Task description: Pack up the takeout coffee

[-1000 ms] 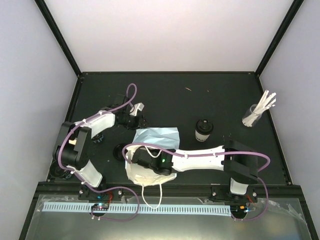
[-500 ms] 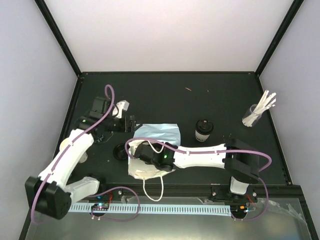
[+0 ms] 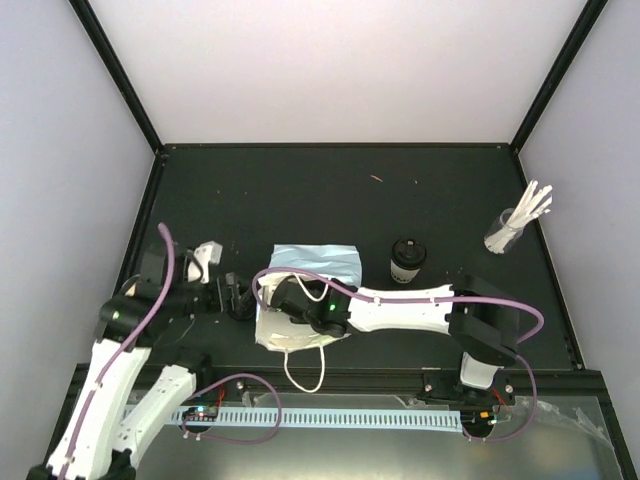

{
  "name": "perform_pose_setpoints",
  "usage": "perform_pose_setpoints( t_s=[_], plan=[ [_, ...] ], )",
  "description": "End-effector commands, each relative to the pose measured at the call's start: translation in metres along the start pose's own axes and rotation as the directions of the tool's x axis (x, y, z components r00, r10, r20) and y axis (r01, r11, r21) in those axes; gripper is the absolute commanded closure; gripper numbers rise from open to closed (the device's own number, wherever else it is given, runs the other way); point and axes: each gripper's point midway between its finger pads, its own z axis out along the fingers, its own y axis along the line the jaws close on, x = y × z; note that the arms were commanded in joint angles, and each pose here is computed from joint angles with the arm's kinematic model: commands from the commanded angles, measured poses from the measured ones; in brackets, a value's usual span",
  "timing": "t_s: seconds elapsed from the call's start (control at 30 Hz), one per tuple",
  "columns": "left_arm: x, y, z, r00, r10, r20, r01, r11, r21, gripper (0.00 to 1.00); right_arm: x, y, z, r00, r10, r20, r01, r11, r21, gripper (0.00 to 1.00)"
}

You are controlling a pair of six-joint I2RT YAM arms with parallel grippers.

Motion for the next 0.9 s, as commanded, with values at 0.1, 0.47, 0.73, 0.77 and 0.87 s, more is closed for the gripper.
perform_pose_setpoints(
  t_s=[0.1, 0.47, 0.73, 0.77, 0.87],
  plan=[
    [0.045, -0.007, -0.033, 0.999, -0.054, 0.009, 0.053, 0.995, 0.085, 0.26, 0.033, 0.024, 0.017, 0.993, -0.042, -0.110, 0.025, 0.988, -0.153, 0.57],
    [0.066, -0.027, -0.033, 0.994, 0.088, -0.068, -0.070, 0.970, 0.233, 0.31, 0.032, 0.017, 0.025, 0.991, -0.026, -0.132, 0.002, 0.984, -0.178, 0.57],
    [0.059, -0.012, -0.020, 0.989, 0.112, -0.092, -0.099, 0.986, 0.136, 0.36, 0.030, 0.016, 0.029, 0.989, -0.023, -0.145, -0.005, 0.983, -0.185, 0.57],
    [0.057, -0.012, -0.017, 0.988, 0.116, -0.099, -0.103, 0.986, 0.128, 0.37, 0.030, 0.016, 0.030, 0.989, -0.021, -0.148, -0.007, 0.982, -0.190, 0.57],
    [0.052, -0.011, -0.013, 0.984, 0.135, -0.112, -0.127, 0.989, 0.079, 0.37, 0.030, 0.016, 0.032, 0.988, -0.015, -0.153, -0.016, 0.979, -0.203, 0.57]
  ],
)
